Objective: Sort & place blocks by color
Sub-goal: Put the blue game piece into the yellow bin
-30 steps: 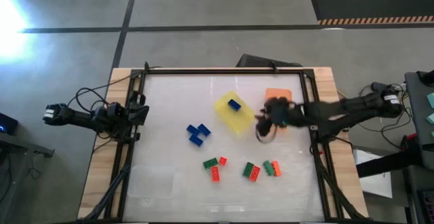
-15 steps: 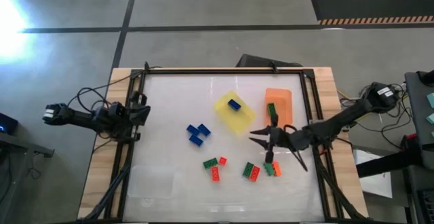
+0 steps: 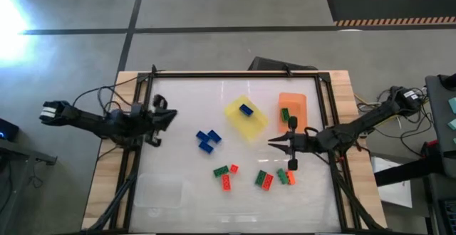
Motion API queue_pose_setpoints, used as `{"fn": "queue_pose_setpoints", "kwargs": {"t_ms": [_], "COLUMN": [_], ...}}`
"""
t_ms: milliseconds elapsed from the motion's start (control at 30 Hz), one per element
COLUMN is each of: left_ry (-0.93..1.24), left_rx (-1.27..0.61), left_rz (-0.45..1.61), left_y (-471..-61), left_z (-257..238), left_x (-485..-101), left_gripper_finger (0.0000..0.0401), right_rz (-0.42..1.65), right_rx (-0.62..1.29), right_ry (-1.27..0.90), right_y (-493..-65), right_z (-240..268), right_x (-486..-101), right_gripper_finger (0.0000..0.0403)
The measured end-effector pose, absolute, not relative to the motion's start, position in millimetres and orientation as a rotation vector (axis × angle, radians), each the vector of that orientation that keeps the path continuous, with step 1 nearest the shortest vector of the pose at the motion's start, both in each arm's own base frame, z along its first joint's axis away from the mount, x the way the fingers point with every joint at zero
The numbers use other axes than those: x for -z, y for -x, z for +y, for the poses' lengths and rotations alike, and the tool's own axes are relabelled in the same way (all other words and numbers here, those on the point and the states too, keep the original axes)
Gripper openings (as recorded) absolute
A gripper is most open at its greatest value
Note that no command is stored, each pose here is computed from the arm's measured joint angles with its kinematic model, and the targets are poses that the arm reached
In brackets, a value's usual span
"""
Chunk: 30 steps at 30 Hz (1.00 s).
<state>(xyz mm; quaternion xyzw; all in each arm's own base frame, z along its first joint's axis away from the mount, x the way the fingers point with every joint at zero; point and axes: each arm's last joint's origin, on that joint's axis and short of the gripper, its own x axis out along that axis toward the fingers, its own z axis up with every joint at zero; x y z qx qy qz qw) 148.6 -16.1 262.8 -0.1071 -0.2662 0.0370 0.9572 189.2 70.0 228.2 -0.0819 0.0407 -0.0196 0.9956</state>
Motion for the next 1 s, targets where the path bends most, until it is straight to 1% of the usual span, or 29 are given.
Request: {"fn": "queue_pose_setpoints", "kwargs": {"t_ms": [133, 200, 300, 433, 567, 633, 800, 900, 1000], "left_ry": [0.282, 0.297, 0.324, 0.308, 0.258, 0.227, 0.113, 0.036, -0.025], "left_rx": [-0.07, -0.082, -0.125, -0.19, -0.127, -0.099, 0.007, 0.047, 0.097], "left_rz": [-0.375, -0.216, -0.029, 0.296, 0.593, 0.749, 0.96, 1.052, 1.097], "left_y": [-175, -189, -208, -229, -244, -251, -273, -285, -294], "left_z": [-20, -22, -25, -28, -34, -37, -43, -45, -47], "left_x": [-267, -263, -272, -273, -277, -270, -256, -241, -229], "left_gripper_finger": [0.001, 0.001, 0.001, 0.001, 0.001, 0.001, 0.001, 0.001, 0.0018], "right_rz": [0.08, 0.076, 0.06, 0.042, 0.032, 0.026, 0.006, 0.006, 0.018], "right_rx": [0.038, 0.038, 0.039, 0.04, 0.039, 0.038, 0.016, 0.015, 0.014], "right_ry": [0.181, 0.18, 0.179, 0.193, 0.198, 0.207, 0.22, 0.221, 0.217], "right_y": [-182, -178, -172, -166, -161, -159, -156, -156, -156], "right_z": [67, 65, 63, 60, 57, 57, 56, 56, 56], "right_x": [-231, -231, -231, -232, -235, -237, -240, -240, -239], "right_gripper_finger": [0.0036, 0.0036, 0.0036, 0.0036, 0.0036, 0.0036, 0.0036, 0.0036, 0.0036]}}
